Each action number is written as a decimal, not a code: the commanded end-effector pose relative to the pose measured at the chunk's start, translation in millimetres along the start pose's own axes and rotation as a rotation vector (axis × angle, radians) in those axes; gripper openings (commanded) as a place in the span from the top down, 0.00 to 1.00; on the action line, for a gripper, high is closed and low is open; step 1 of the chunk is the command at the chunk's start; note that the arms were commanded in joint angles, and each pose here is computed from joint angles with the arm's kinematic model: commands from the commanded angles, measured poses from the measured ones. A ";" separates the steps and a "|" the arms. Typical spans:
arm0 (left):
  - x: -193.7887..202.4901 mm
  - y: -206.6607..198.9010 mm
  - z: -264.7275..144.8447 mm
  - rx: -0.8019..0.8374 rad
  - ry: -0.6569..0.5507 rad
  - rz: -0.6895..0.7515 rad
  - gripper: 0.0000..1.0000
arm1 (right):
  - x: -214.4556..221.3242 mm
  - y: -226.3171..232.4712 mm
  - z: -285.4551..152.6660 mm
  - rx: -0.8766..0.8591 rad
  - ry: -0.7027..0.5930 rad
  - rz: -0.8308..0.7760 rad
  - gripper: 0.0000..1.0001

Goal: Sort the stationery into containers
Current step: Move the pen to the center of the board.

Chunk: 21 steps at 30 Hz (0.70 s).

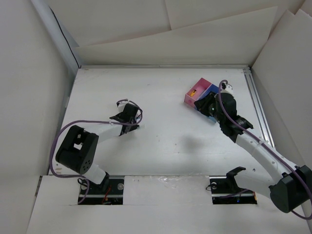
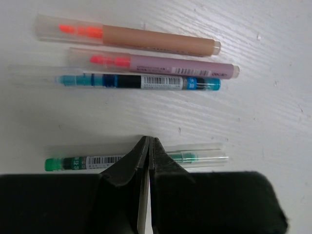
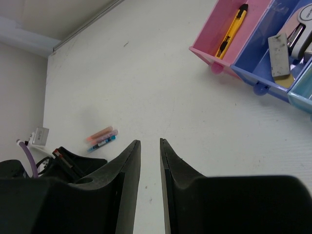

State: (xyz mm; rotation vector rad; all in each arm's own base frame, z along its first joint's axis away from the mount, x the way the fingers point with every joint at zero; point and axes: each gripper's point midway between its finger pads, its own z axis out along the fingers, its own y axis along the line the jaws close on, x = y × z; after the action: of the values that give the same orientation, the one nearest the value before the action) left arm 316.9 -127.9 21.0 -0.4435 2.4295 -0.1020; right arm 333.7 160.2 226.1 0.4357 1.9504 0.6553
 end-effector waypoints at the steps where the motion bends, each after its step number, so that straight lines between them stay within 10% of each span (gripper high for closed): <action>1: 25.3 -7.5 -10.1 0.051 0.078 0.019 1.00 | -17.4 17.1 -4.0 -0.044 -0.055 -0.005 0.72; 21: 6.8 -30.4 -45.5 0.208 0.032 -0.051 1.00 | -17.4 16.7 -4.0 -0.043 -0.055 -0.015 0.72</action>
State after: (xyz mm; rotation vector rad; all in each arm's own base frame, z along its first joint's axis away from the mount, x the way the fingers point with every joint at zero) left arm 286.0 -163.0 30.1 -0.3745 2.5048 -0.3510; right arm 333.7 159.9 226.0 0.4302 1.9509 0.6512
